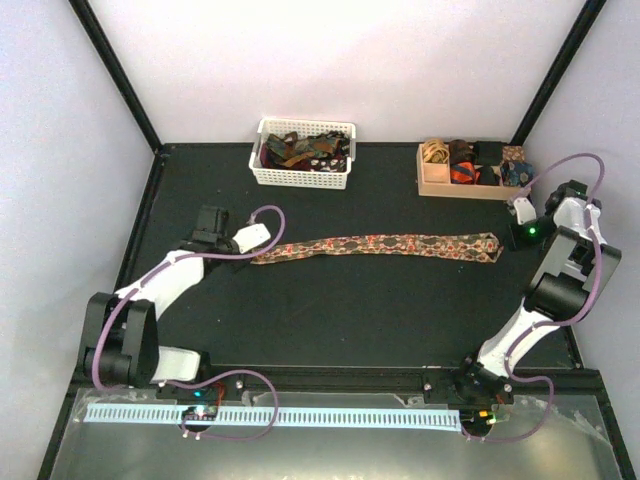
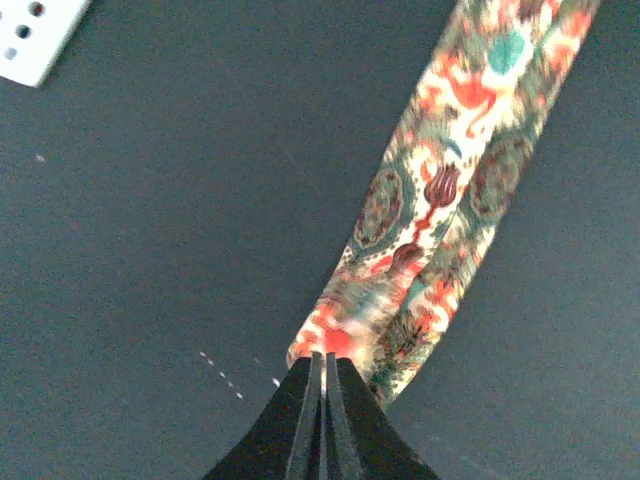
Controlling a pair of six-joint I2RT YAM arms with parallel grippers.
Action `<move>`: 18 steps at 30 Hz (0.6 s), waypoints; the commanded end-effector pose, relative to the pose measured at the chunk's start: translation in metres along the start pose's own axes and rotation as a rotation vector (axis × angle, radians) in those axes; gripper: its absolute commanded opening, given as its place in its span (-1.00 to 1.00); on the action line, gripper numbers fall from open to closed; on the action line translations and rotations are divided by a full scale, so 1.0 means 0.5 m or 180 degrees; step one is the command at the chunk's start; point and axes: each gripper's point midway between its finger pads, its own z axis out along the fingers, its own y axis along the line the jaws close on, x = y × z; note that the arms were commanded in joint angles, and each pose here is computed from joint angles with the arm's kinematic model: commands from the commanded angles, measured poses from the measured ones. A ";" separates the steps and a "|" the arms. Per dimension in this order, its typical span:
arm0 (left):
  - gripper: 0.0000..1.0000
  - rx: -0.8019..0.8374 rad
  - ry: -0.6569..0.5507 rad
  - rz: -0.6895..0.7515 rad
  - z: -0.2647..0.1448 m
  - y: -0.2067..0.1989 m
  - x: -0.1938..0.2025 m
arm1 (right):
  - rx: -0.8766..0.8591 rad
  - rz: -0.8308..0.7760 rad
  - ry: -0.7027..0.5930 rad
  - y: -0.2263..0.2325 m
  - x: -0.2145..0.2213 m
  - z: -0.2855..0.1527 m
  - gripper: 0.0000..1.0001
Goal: Roll the ties
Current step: Flatten out the tie at the center of the board.
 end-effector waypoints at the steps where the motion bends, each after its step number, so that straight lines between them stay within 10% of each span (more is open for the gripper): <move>1: -0.96 -0.0231 -0.0037 0.0144 0.000 0.028 -0.003 | 0.0017 -0.0036 0.0019 -0.012 0.004 0.028 -0.98; 10: -0.90 -0.0292 -0.0169 0.0204 -0.032 0.027 -0.016 | 0.0299 -0.0128 -0.0013 -0.058 -0.019 -0.002 -0.98; 13: 0.24 0.0197 -0.0164 0.0137 -0.019 -0.014 -0.019 | 0.0302 -0.0127 0.0002 -0.064 -0.022 -0.001 -0.98; 18: 0.57 0.1159 0.0209 -0.0165 0.017 -0.074 -0.004 | 0.0202 -0.0073 0.0050 -0.056 -0.012 0.009 -0.98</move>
